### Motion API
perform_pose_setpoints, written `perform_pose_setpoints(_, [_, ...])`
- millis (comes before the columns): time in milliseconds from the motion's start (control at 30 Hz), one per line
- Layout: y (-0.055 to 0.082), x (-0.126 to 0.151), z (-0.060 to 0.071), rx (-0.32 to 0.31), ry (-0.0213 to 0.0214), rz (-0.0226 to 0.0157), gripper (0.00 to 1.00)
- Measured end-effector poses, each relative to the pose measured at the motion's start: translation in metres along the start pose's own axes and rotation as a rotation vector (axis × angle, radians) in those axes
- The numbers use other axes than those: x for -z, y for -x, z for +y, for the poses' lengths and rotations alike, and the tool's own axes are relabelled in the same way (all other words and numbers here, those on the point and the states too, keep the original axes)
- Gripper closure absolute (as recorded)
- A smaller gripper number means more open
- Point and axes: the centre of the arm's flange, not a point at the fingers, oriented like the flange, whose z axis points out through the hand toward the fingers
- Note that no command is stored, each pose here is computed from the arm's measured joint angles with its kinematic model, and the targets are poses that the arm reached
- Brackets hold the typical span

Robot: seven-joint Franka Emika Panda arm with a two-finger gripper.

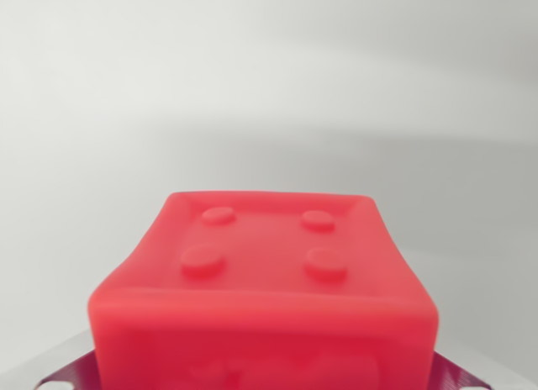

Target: Destack cube

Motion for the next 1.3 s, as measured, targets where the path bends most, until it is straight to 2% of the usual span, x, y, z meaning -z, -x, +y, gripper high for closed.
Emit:
perform_pose_setpoints(100, [-0.006,0.0,0.002,-0.008,-0.0002,0.0007,1.0])
perform_pose_setpoints(200, [-0.011,-0.001,0.005,-0.015,0.0005,-0.0005,1.0])
perform_pose_setpoints(567, [-0.028,-0.004,0.013,-0.039,0.0008,-0.0007,1.0])
perform_pose_setpoints(633, [-0.028,-0.008,0.013,-0.04,0.0016,-0.0024,1.0])
perform_pose_setpoints(733, [-0.027,-0.019,0.013,-0.04,0.0035,-0.0067,1.0])
perform_pose_setpoints(833, [-0.027,-0.032,0.013,-0.039,0.0047,-0.009,1.0])
perform_pose_setpoints(933, [-0.027,-0.041,0.013,-0.039,0.005,-0.0093,1.0])
perform_pose_setpoints(1033, [-0.027,-0.048,0.013,-0.039,0.004,-0.0067,1.0])
perform_pose_setpoints(1300, [-0.027,-0.068,0.013,-0.039,0.0048,-0.0079,1.0])
